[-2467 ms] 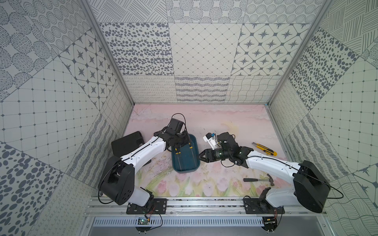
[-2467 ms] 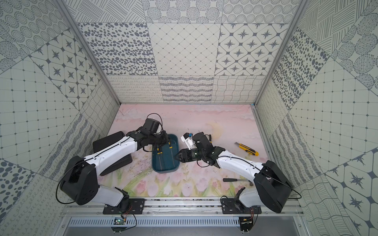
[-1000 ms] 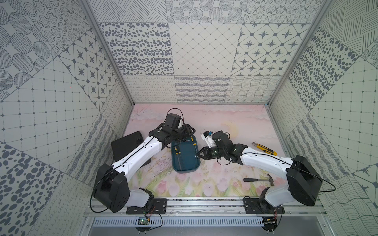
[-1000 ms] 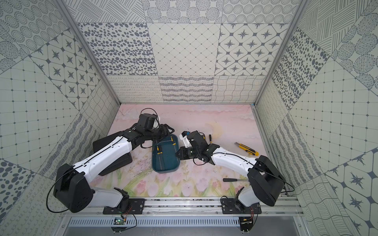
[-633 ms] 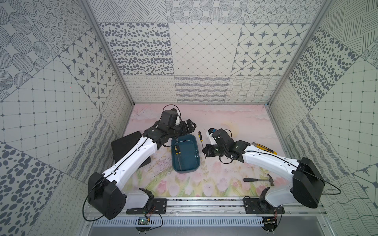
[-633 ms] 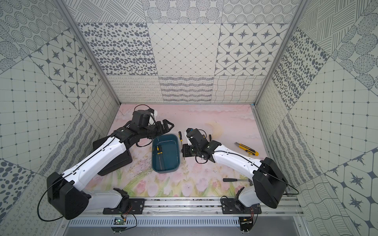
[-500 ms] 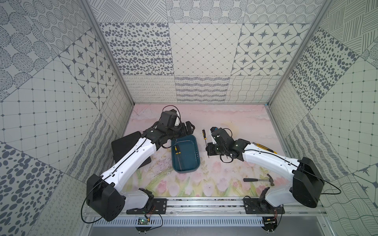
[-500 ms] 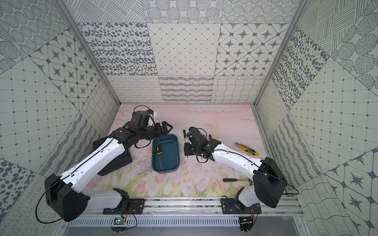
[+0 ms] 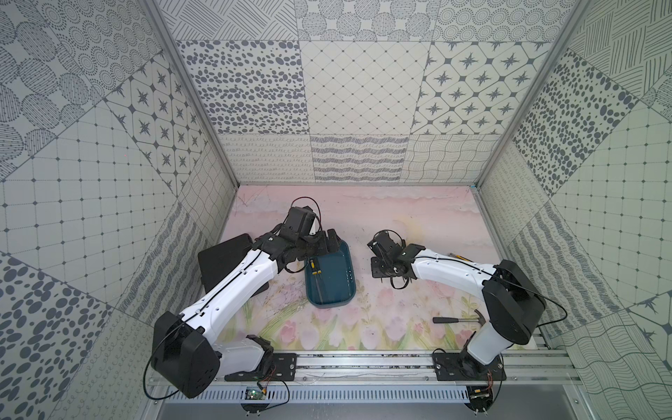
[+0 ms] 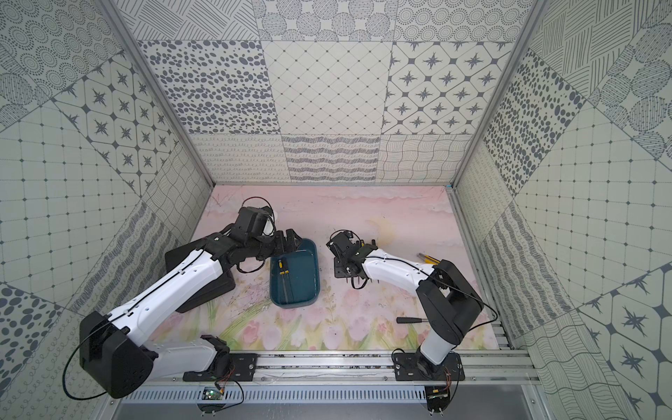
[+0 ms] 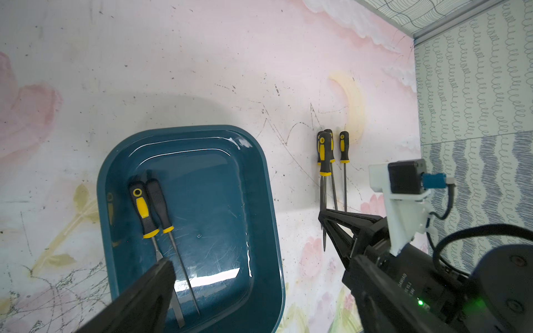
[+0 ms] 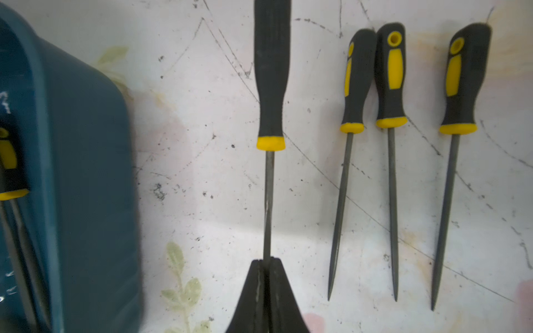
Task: Take the file tool out of the storage box
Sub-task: Place the file tool at the center of the board.
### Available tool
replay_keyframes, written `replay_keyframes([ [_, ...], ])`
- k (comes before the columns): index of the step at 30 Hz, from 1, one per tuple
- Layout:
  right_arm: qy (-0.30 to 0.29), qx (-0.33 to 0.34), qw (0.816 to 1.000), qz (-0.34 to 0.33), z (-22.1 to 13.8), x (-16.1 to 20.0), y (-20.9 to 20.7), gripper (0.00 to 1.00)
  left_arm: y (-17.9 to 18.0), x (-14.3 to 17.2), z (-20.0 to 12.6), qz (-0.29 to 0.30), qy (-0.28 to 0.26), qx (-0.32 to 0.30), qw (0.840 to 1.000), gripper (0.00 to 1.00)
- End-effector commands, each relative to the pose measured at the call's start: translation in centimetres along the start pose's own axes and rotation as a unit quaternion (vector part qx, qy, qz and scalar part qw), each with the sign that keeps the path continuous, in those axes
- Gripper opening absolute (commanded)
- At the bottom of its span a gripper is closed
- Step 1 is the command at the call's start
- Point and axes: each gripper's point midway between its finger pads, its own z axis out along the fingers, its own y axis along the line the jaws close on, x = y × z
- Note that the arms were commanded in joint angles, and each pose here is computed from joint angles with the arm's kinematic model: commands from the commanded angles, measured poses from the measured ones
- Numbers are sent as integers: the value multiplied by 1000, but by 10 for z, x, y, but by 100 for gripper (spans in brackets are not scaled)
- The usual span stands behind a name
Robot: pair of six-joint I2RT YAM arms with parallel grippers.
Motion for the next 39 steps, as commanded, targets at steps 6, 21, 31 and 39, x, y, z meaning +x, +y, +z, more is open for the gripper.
replay_keyframes([
  [6, -7, 16, 1000, 23, 19, -18, -15, 0, 10, 4, -4, 17, -3, -22, 1000, 99],
  [21, 12, 19, 1000, 22, 39, -12, -15, 0, 17, 13, 8, 2, 14, -30, 999, 99],
  [31, 19, 30, 999, 12, 44, -6, -16, 5, 34, 17, 21, 5, 28, -75, 997, 99],
  [39, 26, 37, 999, 3, 46, -3, -17, 11, 44, 22, 44, 4, 58, -103, 993, 98],
])
